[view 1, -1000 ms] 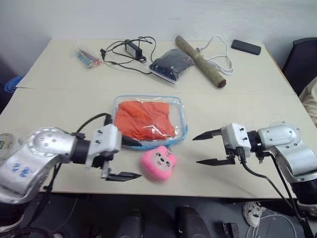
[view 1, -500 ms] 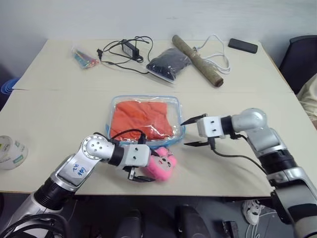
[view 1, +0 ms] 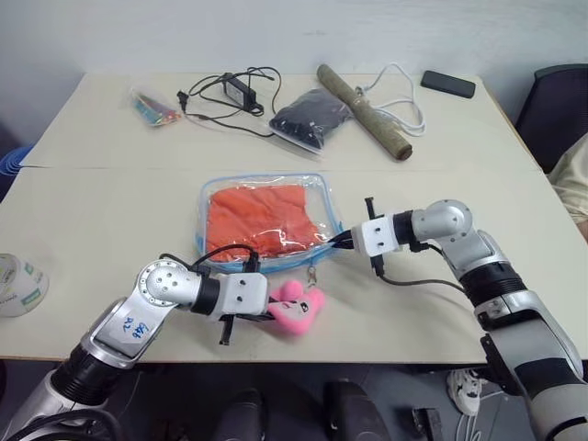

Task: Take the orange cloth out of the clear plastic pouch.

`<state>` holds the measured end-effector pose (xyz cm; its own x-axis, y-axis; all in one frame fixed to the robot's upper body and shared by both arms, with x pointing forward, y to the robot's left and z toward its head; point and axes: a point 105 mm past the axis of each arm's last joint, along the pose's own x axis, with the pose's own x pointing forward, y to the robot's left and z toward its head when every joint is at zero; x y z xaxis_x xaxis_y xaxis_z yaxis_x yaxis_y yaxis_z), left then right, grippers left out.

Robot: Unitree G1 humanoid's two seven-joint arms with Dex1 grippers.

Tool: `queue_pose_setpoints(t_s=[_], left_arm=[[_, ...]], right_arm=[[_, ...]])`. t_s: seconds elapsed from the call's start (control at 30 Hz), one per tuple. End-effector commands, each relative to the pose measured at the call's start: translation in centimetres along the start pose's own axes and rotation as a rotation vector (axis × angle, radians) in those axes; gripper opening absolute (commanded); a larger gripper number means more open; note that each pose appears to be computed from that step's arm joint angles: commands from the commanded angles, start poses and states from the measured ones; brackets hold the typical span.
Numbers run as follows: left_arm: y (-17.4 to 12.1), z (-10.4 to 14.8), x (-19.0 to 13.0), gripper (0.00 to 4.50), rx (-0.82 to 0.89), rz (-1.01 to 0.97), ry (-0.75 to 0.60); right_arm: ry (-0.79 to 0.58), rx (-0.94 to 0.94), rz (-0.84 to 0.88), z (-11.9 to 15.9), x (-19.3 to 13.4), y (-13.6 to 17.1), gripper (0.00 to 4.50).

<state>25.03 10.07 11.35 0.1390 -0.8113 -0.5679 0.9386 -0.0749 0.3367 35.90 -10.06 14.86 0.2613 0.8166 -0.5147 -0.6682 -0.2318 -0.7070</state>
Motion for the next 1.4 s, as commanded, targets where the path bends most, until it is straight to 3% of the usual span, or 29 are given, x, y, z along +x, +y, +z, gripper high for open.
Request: queue_pose_setpoints(t_s=[0.03,0.33,0.73,0.83,1.0,1.03,1.2,1.4], left_arm=[[-0.8,-0.7,-1.2,0.15,-0.029,0.0,0.035],[0.4,-2.4,-6.2,0.15,-0.227,0.284,0.081],[-0.6,-7.2,-19.1,0.15,-0.471,0.742,0.213],[-0.5,-6.9,-19.5,0.15,-0.491,0.769,0.176],[-0.7,-6.2,-16.5,0.15,-0.498,0.69,0.125],[-0.8,-6.3,-16.1,0.15,-0.504,0.683,0.122],[-1.3,-6.7,-15.2,1.67,-0.539,0.663,0.103],[-1.9,-7.0,-16.4,3.57,-0.568,0.669,0.106]], right_arm=[[-0.016,-0.031,0.004,0.4,-1.0,-0.2,0.0],[0.005,-0.041,-0.008,0.0,-1.8,0.0,0.0],[0.003,-0.028,-0.02,-0.1,-3.3,0.6,0.0],[-0.008,-0.01,-0.011,-0.1,-3.5,1.0,0.0],[-0.038,0.027,0.032,0.1,-3.2,1.9,0.0],[-0.041,0.035,0.034,0.2,-3.2,2.0,0.22],[-0.046,0.077,0.047,0.3,-3.7,2.1,1.59],[-0.067,0.183,0.008,1.0,-5.6,2.3,3.69]])
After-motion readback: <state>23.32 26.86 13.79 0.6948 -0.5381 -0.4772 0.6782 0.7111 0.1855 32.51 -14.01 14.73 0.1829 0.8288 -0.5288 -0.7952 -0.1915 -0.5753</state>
